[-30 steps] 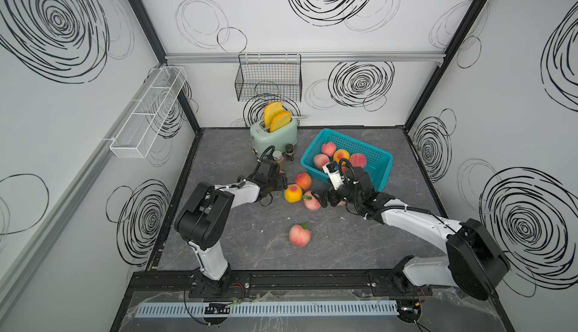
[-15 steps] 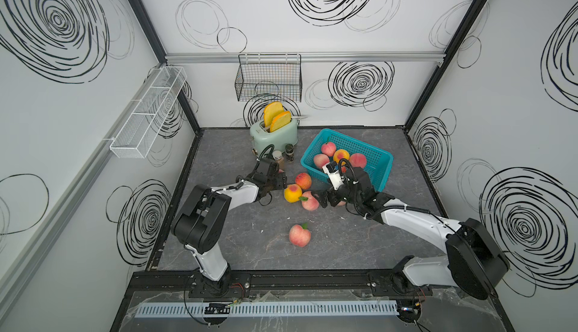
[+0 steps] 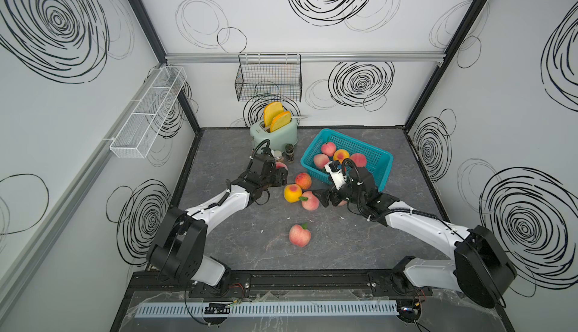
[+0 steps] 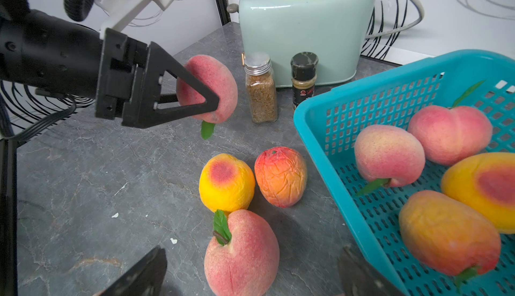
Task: Put the peaches into the basket
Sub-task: Pick up the peach from the center of the board.
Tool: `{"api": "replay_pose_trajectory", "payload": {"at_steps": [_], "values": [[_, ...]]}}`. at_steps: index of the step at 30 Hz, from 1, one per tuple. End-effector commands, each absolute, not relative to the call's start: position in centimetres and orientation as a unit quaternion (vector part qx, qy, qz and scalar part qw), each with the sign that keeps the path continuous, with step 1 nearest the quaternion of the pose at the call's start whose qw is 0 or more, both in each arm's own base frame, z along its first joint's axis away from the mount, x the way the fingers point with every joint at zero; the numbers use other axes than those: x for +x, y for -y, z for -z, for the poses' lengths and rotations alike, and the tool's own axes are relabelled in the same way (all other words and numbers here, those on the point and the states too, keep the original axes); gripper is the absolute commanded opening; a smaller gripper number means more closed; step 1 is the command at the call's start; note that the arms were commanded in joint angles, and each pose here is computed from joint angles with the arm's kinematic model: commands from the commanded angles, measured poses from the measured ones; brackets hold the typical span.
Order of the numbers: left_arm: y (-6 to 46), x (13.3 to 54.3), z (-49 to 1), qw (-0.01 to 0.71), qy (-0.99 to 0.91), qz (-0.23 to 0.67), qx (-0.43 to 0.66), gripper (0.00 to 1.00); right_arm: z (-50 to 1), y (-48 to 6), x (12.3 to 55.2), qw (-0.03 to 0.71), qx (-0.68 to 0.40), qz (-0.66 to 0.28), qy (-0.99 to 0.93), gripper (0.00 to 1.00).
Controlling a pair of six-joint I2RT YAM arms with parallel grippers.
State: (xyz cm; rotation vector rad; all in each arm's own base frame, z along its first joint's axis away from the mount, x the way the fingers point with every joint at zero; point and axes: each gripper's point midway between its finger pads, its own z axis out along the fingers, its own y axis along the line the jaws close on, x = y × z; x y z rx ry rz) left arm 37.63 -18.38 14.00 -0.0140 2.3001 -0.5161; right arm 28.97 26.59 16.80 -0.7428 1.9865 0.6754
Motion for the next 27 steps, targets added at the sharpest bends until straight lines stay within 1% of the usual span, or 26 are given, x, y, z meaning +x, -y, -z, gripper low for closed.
{"api": "replay_pose_trajectory", "payload": {"at_steps": [1,7,15,20,27], "values": [[20.2,34.9,-14.9,0.36,-0.901,0.241,0.031,0.64,-18.0,-27.1,27.8,0.453,-0.324,-0.29,-0.778,0.99],[21.7,31.5,-17.1,0.339,-0.885,0.315,0.051,0.65,-19.5,-28.3,26.0,0.471,-0.357,-0.324,-0.738,0.99],[23.9,28.0,-18.1,0.298,-0.86,0.409,0.075,0.66,-21.1,-30.1,23.7,0.485,-0.389,-0.351,-0.7,0.99],[25.0,26.6,-18.4,0.281,-0.848,0.441,0.088,0.68,-21.2,-31.1,22.5,0.484,-0.413,-0.355,-0.685,0.99],[26.0,25.8,-19.1,0.274,-0.836,0.465,0.098,0.66,-20.7,-32.0,22.3,0.476,-0.424,-0.352,-0.685,0.99]]}}
